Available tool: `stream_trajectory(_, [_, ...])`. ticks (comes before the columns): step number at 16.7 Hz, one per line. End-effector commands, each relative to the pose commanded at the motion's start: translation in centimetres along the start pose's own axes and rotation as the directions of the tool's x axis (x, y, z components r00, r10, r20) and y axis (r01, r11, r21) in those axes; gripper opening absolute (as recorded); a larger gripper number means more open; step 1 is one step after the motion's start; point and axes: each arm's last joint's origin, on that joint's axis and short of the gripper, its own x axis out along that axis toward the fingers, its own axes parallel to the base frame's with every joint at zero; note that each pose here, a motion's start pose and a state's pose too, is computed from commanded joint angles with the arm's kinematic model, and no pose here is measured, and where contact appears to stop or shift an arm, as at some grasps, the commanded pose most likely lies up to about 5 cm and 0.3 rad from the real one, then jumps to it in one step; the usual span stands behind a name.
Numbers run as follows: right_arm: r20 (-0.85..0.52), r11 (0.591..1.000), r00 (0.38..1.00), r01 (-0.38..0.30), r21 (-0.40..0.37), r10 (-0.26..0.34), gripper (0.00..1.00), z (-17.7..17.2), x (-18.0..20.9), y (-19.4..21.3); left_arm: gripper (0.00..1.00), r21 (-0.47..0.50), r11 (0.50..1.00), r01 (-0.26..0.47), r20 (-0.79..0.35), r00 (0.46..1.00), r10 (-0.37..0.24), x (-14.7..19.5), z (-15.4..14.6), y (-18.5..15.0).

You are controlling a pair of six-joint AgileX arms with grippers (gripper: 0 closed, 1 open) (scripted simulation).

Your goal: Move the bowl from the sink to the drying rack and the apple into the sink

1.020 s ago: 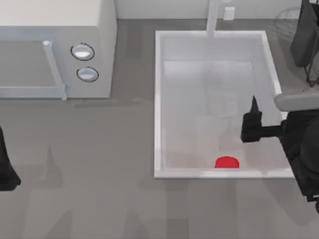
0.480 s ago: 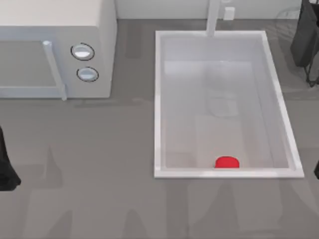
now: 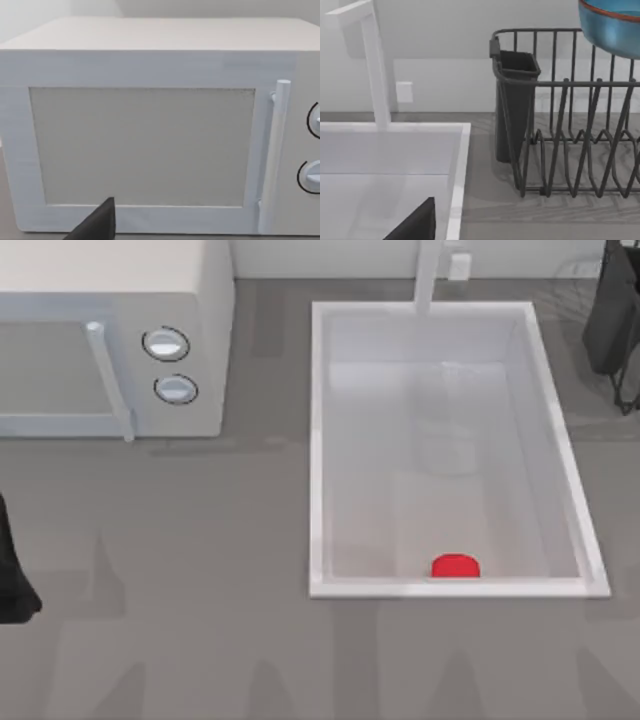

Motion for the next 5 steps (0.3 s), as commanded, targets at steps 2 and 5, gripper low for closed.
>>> stream_trajectory(2, [0.026,1.0,1.0,0.008,-0.003,-0.008,1.0,0.42,-0.44,-0.16,1.0,0.0,1.0,0.0,0.0,1.0,0.0,0.0,0.0,0.0])
stream_trajectory(5, [0.037,1.0,0.999,0.012,-0.005,-0.012,1.0,0.61,-0.63,-0.22,1.0,0.0,1.0,0.0,0.0,1.0,0.0,0.0,0.0,0.0])
